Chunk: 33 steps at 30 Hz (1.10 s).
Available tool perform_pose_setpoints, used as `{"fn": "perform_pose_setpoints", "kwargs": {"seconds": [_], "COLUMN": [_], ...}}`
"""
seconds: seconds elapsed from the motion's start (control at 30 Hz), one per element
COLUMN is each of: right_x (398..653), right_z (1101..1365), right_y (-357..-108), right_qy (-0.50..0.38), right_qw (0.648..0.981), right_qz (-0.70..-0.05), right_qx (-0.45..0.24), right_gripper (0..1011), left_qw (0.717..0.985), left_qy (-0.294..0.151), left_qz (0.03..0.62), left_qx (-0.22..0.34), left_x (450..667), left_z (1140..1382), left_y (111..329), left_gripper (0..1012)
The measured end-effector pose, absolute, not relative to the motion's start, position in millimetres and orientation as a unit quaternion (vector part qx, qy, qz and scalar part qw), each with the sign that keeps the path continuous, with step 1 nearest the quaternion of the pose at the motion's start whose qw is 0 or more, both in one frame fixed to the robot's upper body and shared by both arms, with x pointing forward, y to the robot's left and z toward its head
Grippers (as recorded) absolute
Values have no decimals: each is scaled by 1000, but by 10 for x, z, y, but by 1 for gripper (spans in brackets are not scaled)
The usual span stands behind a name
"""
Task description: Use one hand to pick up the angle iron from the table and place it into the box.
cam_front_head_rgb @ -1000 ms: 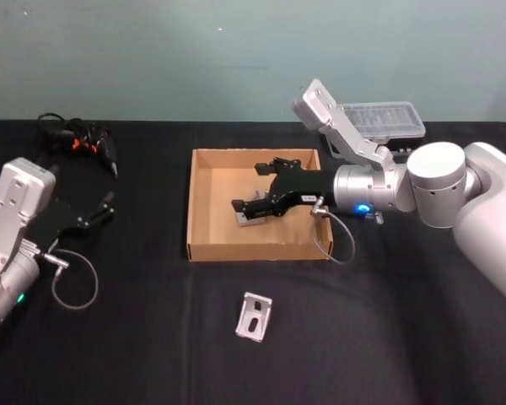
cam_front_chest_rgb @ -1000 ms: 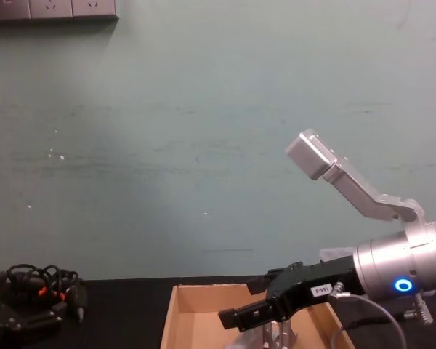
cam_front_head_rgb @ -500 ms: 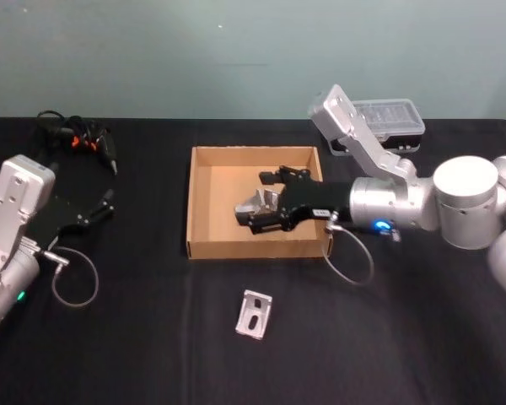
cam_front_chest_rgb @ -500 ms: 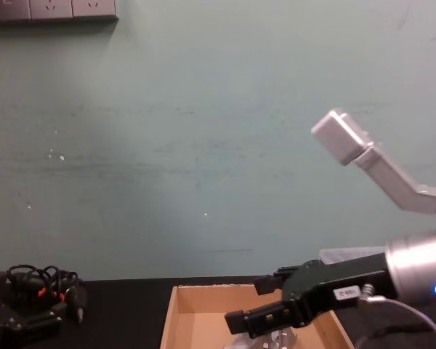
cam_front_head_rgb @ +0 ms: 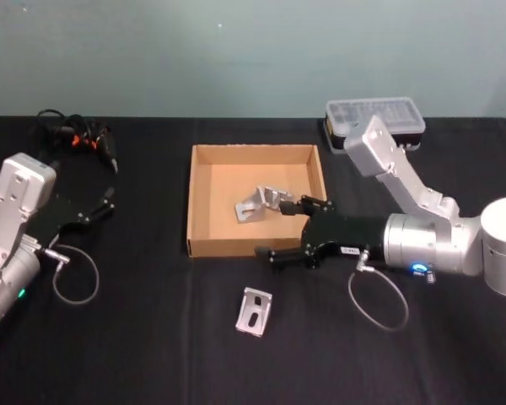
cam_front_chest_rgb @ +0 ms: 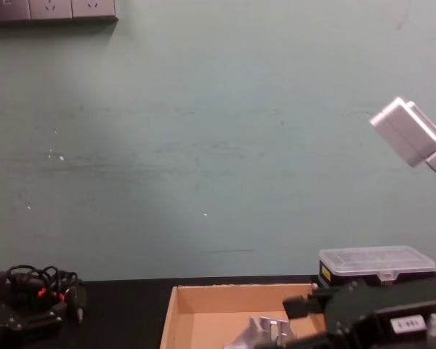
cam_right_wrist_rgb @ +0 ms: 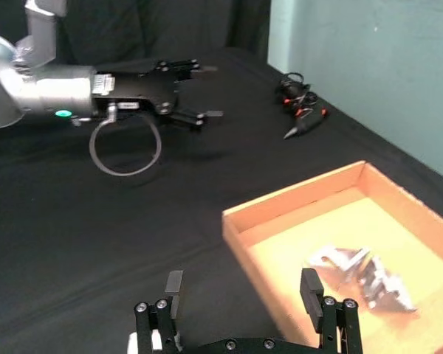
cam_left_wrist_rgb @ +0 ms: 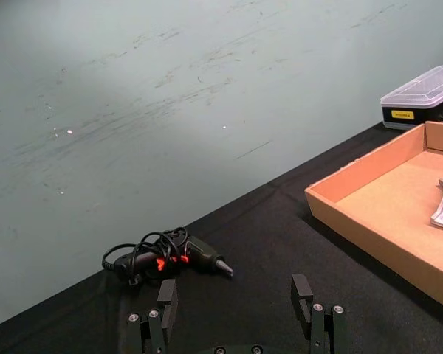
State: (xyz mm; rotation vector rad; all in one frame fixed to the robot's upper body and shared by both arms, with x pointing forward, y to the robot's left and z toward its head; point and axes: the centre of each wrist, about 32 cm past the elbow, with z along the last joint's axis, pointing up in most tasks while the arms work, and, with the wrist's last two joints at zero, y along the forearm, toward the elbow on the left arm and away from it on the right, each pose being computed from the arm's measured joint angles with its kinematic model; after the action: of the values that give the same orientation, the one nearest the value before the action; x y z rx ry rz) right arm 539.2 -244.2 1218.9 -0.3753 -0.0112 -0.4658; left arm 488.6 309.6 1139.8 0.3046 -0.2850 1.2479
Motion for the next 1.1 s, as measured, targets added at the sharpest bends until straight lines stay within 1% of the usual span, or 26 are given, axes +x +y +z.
{"fn": "perform_pose_setpoints", "kwargs": {"seconds": [0.2, 0.27, 0.33, 0.5, 0.57, 0.67, 0.9, 1.1], "right_x": [5200, 5096, 5075, 4938, 4928, 4896, 4924, 4958], "right_z": [12159, 12150, 12150, 12144, 12143, 12132, 12163, 12140], "right_y": [-2463, -2459, -2455, -2358, -2341, -2233, -2066, -2003], "right_qy": [4, 9, 11, 23, 24, 29, 33, 37], "right_qw": [954, 952, 952, 945, 944, 937, 924, 917], "right_qz": [-231, -234, -235, -239, -240, -244, -255, -261], "right_qx": [-192, -197, -198, -222, -226, -248, -283, -300], "right_gripper": [1000, 1000, 1000, 1000, 1000, 1000, 1000, 1000], "left_qw": [791, 791, 791, 791, 791, 791, 791, 791], "left_qy": [-132, -132, -132, -132, -132, -132, -132, -132], "left_qz": [580, 580, 580, 580, 580, 580, 580, 580], "left_qx": [142, 142, 142, 142, 142, 141, 142, 142], "left_x": [4886, 4886, 4886, 4886, 4886, 4886, 4886, 4886], "left_z": [11398, 11398, 11398, 11398, 11398, 11398, 11397, 11398], "left_y": [3097, 3097, 3097, 3097, 3097, 3097, 3097, 3097], "left_gripper": [1011, 1011, 1011, 1011, 1011, 1011, 1011, 1011]}}
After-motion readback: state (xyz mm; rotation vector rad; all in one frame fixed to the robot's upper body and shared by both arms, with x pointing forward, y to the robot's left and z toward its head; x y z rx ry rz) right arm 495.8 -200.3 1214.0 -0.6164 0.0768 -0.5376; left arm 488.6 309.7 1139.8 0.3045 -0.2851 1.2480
